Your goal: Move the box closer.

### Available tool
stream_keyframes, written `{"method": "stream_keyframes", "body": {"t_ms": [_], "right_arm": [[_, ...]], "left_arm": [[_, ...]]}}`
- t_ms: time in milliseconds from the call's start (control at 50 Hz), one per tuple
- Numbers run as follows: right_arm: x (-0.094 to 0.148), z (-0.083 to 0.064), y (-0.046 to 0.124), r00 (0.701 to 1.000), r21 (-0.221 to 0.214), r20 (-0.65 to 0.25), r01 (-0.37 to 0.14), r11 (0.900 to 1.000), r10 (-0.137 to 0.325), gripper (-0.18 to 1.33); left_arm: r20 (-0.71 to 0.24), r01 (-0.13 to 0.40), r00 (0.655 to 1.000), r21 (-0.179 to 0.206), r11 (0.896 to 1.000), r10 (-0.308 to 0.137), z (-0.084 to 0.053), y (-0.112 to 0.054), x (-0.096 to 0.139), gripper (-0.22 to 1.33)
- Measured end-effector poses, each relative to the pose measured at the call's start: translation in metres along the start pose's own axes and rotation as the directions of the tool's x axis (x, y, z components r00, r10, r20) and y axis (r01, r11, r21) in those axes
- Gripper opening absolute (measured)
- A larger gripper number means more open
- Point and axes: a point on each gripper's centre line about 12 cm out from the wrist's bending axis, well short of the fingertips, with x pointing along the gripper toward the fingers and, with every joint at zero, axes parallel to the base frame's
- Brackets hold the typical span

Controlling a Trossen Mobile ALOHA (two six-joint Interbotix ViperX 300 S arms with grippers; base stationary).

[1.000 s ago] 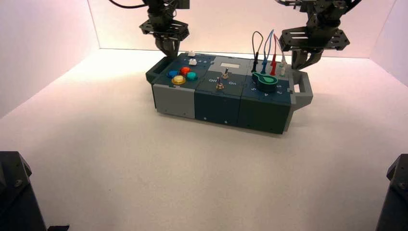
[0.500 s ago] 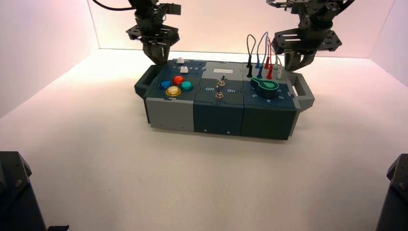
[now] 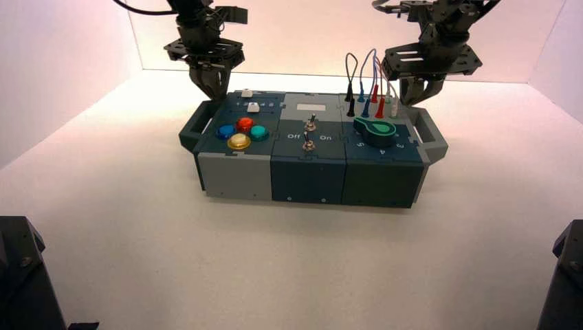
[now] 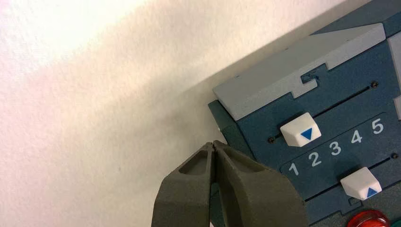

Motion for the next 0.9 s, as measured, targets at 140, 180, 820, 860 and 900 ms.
{"method": "stream_keyframes", "body": {"t_ms": [140,180,820,860,900], "right_arm": [[-0.001,-0.006,0.004,1.0,-0.004,-0.011,-0.005,1.0,0.005,-0.15],[-0.002,-0.008,0.004,1.0,-0.005,-0.014,-0.005,1.0,0.005,-0.15],[-0.009,-0.022,0.009,0.999,-0.015,-0.042,-0.011,0.9998,0.011,-0.15],[-0.009,-0.022,0.009,0.999,-0.015,-0.043,-0.011,0.9998,0.011,-0.15],[-0.009,-0.02,0.009,0.999,-0.015,-0.043,-0.011,0.9998,0.011,-0.15]], "left_arm": [[-0.009,0.002,1.0,-0.006,1.0,-0.002,-0.008,-0.002,0.0,-0.17],[-0.01,0.004,1.0,-0.009,1.0,-0.004,-0.01,-0.003,0.0,-0.17],[-0.018,0.018,1.0,-0.031,0.999,-0.019,-0.025,-0.009,-0.004,-0.17],[-0.018,0.018,1.0,-0.03,0.999,-0.019,-0.025,-0.009,-0.004,-0.16],[-0.017,0.018,1.0,-0.03,0.999,-0.018,-0.025,-0.008,-0.004,-0.16]]}}
